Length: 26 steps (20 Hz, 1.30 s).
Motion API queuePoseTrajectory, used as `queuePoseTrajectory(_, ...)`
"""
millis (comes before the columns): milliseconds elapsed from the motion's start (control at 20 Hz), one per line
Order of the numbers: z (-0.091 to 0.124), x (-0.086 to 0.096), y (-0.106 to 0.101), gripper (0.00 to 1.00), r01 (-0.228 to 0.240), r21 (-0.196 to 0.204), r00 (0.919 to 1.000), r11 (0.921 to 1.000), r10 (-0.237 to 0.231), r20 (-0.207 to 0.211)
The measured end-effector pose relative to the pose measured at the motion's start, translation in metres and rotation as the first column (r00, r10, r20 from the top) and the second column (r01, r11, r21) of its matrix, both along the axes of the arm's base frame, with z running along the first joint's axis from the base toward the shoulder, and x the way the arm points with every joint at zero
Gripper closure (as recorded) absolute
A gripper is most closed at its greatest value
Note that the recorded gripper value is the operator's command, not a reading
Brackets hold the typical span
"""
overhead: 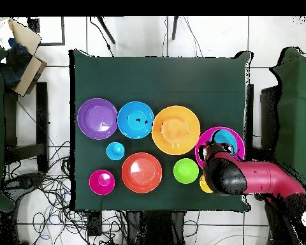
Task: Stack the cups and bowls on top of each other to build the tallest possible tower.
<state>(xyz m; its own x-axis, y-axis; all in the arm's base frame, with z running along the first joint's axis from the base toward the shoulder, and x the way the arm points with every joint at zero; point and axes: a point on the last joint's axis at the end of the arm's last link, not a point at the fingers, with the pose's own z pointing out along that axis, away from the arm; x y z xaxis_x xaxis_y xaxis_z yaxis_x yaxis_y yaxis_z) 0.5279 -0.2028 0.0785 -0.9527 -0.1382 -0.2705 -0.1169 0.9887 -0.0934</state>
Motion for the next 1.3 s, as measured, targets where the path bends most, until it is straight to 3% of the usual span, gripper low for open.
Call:
queuePoseTrajectory(500, -0.004, -0.004, 0.033, 1.00, 0.032, 0.000, 0.9994, 0.9995, -0.032, 0.013)
queuePoseTrajectory(1050, 0.030, 0.004, 0.042, 1.00, 0.118, 0.021, 0.9922, 0.9928, -0.119, 0.037)
queuePoseTrajectory(1300, 0.042, 0.013, 0.057, 1.00, 0.129, 0.019, 0.9904, 0.9914, -0.130, 0.046)
